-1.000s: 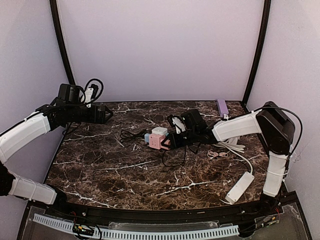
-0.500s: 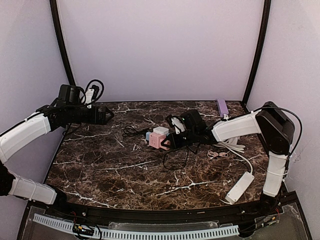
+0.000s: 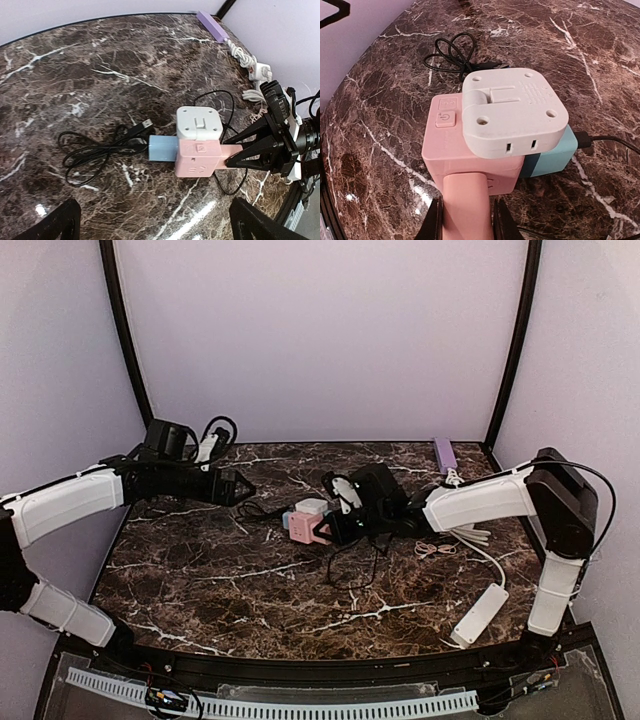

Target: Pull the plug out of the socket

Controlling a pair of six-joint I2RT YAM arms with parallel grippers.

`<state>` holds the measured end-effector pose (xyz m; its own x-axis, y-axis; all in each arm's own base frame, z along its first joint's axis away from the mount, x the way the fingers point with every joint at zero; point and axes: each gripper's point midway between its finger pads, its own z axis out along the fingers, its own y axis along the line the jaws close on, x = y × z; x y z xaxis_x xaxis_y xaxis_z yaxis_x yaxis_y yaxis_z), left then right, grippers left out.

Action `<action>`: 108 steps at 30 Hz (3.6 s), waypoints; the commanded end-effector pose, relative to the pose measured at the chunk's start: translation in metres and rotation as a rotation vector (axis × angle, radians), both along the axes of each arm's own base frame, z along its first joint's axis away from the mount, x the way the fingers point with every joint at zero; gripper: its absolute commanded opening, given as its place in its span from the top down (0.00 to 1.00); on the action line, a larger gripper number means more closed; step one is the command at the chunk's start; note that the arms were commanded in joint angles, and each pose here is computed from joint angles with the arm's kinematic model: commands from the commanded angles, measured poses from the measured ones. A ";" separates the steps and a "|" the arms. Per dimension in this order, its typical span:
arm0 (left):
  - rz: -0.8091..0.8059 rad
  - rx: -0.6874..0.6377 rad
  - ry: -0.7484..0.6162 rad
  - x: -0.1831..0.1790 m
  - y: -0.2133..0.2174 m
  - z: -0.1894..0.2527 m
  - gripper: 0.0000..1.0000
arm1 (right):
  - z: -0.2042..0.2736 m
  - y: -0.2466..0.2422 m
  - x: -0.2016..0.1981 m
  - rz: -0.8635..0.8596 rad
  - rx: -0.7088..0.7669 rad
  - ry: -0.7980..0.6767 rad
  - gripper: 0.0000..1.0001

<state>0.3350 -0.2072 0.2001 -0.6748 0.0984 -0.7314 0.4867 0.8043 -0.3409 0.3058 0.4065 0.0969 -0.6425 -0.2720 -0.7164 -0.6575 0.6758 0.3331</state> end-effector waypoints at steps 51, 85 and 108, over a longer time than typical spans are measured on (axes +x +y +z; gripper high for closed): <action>-0.231 -0.028 0.408 -0.044 -0.086 -0.107 0.32 | 0.028 0.075 -0.047 0.097 0.085 -0.028 1.00; -0.292 0.021 0.372 -0.050 -0.090 -0.106 0.74 | 0.017 0.077 -0.057 0.181 0.078 -0.033 1.00; -0.270 0.080 0.352 -0.049 -0.087 -0.109 0.77 | 0.011 0.066 -0.049 0.145 0.125 0.004 1.00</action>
<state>0.2809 -0.2905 0.0818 -0.8435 0.3426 -0.4137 0.5238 0.6954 -0.4920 0.2519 0.4582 0.0846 -0.6477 -0.3399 -0.6819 -0.7260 0.5467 0.4171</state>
